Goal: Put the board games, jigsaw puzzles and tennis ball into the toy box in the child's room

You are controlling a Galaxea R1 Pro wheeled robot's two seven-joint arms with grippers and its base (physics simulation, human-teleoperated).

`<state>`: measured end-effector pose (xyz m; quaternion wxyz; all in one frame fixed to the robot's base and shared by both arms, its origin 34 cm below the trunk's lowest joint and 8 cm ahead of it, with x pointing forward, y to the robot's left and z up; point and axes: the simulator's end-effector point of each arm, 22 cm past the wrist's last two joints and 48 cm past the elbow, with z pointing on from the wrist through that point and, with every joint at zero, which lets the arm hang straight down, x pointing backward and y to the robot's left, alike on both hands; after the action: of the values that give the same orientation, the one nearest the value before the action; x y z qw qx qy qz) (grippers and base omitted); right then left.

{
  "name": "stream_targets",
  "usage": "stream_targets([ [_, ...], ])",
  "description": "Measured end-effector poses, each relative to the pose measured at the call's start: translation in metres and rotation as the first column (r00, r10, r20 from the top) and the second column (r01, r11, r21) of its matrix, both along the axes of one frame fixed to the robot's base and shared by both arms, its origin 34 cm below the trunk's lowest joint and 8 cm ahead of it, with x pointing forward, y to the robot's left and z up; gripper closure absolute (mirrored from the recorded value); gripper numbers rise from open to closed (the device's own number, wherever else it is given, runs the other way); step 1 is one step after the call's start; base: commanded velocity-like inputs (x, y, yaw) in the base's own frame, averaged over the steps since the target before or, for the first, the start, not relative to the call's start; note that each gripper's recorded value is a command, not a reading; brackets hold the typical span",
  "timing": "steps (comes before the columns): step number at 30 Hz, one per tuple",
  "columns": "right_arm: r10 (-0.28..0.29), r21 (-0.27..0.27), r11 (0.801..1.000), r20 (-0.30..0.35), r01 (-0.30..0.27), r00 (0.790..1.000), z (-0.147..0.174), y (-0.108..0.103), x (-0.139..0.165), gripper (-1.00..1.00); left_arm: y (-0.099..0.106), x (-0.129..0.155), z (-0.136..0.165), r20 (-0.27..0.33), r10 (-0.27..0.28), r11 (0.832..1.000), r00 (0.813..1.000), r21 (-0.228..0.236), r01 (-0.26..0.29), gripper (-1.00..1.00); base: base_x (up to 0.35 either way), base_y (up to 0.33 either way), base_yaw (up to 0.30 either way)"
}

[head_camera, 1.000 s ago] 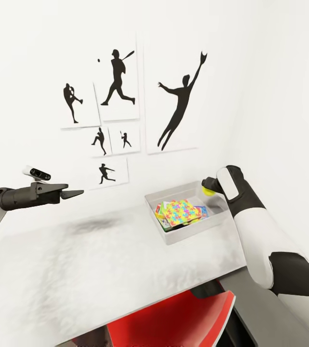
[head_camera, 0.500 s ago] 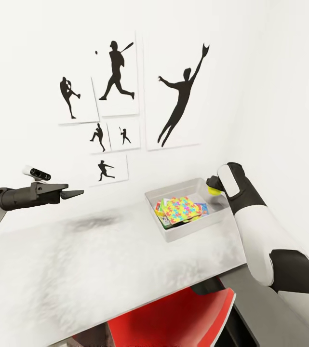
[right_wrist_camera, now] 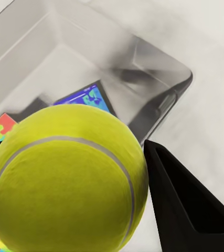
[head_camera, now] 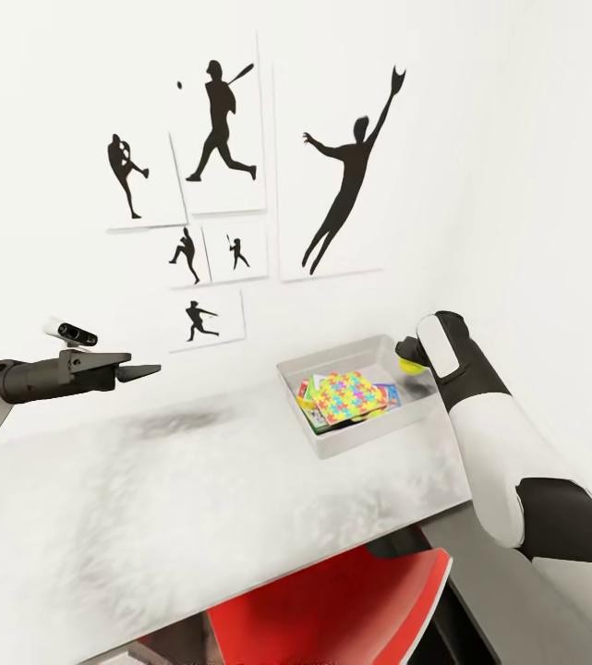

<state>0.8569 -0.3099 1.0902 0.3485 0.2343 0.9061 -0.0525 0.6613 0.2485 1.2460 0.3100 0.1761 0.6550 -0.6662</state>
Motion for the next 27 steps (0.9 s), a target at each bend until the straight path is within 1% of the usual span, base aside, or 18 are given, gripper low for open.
stream_targets([
  [16, -0.007, -0.007, 1.0, -0.017, 0.007, 1.0, -0.015, -0.003, 0.004, 1.0, 0.0, 0.006, -0.014, -0.026, 0.0, 1.0, 1.0, 0.0, 0.0, -1.0, 0.0, 0.0, 0.0],
  [20, -0.011, -0.01, 1.0, -0.003, 0.011, 1.0, -0.007, -0.005, 0.01, 1.0, 0.0, 0.008, -0.018, -0.032, 0.0, 1.0, 0.999, 0.0, 0.0, -1.0, 0.0, 0.0, 0.0],
  [25, -0.01, -0.011, 1.0, 0.003, 0.01, 1.0, -0.004, -0.004, 0.015, 1.0, 0.0, 0.009, -0.023, -0.041, 0.0, 1.0, 0.999, 0.0, 0.0, -1.0, 0.0, 0.0, 0.0],
  [27, -0.009, -0.011, 1.0, 0.014, 0.01, 1.0, 0.003, -0.004, 0.02, 1.0, 0.0, 0.01, -0.025, -0.044, 0.0, 1.0, 0.999, 0.0, 0.0, -1.0, 0.0, 0.0, 0.0],
])
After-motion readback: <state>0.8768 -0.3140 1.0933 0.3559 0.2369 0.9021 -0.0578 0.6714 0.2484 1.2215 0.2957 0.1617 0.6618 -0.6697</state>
